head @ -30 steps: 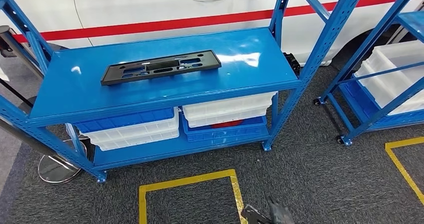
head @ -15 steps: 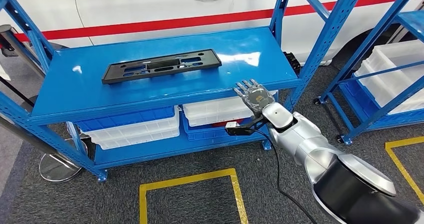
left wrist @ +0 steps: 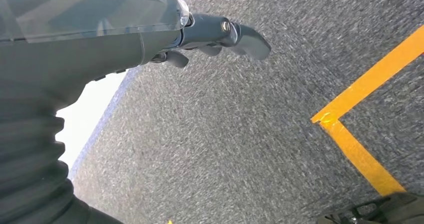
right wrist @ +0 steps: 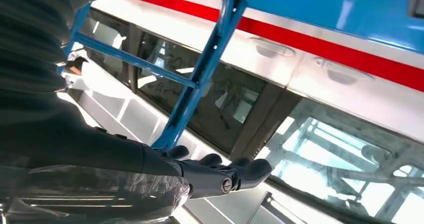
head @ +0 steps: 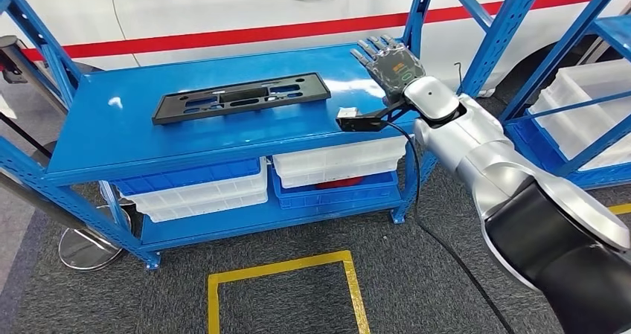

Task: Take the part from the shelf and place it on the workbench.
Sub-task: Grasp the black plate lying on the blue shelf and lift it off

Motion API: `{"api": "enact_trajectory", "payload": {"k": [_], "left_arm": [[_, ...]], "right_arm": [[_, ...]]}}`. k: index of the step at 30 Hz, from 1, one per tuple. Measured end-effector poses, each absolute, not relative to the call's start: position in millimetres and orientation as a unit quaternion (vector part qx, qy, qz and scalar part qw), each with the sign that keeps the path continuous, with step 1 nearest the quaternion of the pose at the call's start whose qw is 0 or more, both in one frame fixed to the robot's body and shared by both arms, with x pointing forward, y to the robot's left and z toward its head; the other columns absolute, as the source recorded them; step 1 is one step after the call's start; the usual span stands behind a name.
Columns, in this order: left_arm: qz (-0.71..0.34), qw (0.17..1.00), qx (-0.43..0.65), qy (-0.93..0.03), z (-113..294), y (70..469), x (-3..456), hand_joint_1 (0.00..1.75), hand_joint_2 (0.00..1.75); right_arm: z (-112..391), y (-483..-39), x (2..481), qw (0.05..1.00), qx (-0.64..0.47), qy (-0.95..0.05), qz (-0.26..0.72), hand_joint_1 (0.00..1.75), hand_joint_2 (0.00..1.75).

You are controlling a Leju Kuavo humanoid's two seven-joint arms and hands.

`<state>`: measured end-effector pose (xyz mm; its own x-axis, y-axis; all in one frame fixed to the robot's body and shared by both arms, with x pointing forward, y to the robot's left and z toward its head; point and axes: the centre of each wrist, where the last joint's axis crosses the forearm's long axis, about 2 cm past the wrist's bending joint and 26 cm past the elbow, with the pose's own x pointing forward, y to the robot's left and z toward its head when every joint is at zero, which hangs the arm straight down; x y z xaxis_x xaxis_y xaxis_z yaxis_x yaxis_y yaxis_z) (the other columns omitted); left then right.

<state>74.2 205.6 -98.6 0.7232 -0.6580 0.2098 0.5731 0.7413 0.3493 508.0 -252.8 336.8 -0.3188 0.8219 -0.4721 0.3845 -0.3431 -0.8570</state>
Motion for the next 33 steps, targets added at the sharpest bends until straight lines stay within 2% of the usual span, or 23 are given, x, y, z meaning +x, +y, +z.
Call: {"api": "enact_trajectory", "payload": {"k": [2, 6, 9, 16, 27, 33], "left_arm": [[-0.335, 0.919, 0.131, -0.163, -98.6, 205.6, 74.6, 0.0, 1.75], [-0.33, 0.92, 0.128, -0.168, -98.6, 205.8, 74.4, 0.0, 0.0], [-0.311, 0.926, 0.117, -0.179, -98.6, 206.0, 75.1, 0.0, 0.0], [-0.263, 0.939, 0.095, -0.2, -98.9, 206.5, 75.0, 0.0, 0.0], [-0.12, 0.972, 0.066, -0.193, -100.3, 208.4, 70.6, 0.0, 0.0], [-0.094, 0.974, 0.064, -0.193, -100.3, 208.8, 71.4, 0.0, 0.0]], "right_arm": [[338.3, -250.8, 508.0, 0.182, -0.553, -0.548, 0.6, 0.0, 1.75], [339.4, -249.4, 508.0, 0.195, -0.539, -0.564, 0.595, 0.0, 1.75], [328.4, -249.4, 506.4, 0.224, -0.503, -0.586, 0.594, 0.0, 1.75], [258.3, -240.4, 487.4, 0.287, -0.426, -0.611, 0.602, 0.0, 1.75], [233.4, -239.9, 478.4, 0.346, -0.382, -0.623, 0.589, 0.0, 1.75], [223.3, -245.5, 474.2, 0.353, -0.383, -0.625, 0.581, 0.0, 1.75]]}}
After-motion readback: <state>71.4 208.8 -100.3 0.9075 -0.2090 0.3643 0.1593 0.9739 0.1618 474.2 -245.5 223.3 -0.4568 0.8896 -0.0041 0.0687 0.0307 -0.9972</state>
